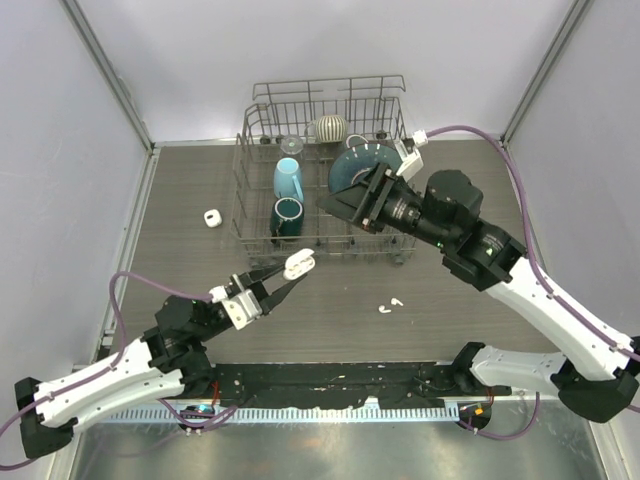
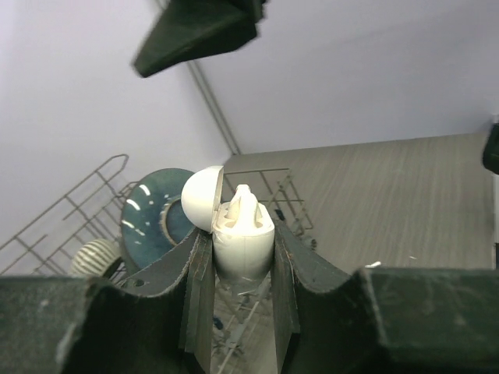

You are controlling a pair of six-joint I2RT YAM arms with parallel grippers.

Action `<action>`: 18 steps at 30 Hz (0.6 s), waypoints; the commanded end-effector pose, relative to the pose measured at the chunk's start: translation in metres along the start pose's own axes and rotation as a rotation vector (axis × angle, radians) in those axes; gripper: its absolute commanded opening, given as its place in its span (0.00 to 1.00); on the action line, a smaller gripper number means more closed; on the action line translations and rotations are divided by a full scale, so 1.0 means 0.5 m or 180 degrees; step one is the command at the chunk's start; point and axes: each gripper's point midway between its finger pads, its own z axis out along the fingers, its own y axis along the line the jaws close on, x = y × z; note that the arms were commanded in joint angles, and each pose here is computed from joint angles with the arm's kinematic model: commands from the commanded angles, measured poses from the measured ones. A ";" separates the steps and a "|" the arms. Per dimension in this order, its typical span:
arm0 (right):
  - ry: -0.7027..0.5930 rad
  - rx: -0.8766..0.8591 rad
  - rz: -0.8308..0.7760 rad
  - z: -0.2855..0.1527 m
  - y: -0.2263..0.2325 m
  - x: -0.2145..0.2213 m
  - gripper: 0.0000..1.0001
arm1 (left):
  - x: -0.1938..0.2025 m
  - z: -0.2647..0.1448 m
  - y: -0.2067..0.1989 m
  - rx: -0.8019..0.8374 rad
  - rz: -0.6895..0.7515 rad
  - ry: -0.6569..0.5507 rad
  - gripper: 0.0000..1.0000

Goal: Insert the wireless bluetooth earbuds into the charging case
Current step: Place the earbud in the charging case, then close the charging case.

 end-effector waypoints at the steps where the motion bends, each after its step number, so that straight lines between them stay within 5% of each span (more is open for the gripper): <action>1: 0.0155 0.0617 -0.0573 0.030 -0.090 0.010 0.56 | -0.045 0.027 -0.022 0.0251 -0.0193 -0.0202 0.00; 10: 0.0689 0.0942 -0.0984 0.028 -0.138 0.122 0.53 | -0.057 0.062 0.003 0.0015 -0.0325 -0.0325 0.00; 18: 0.0659 0.1236 -0.1079 -0.012 -0.171 0.208 0.42 | -0.058 0.078 0.060 -0.0483 -0.0537 -0.0258 0.00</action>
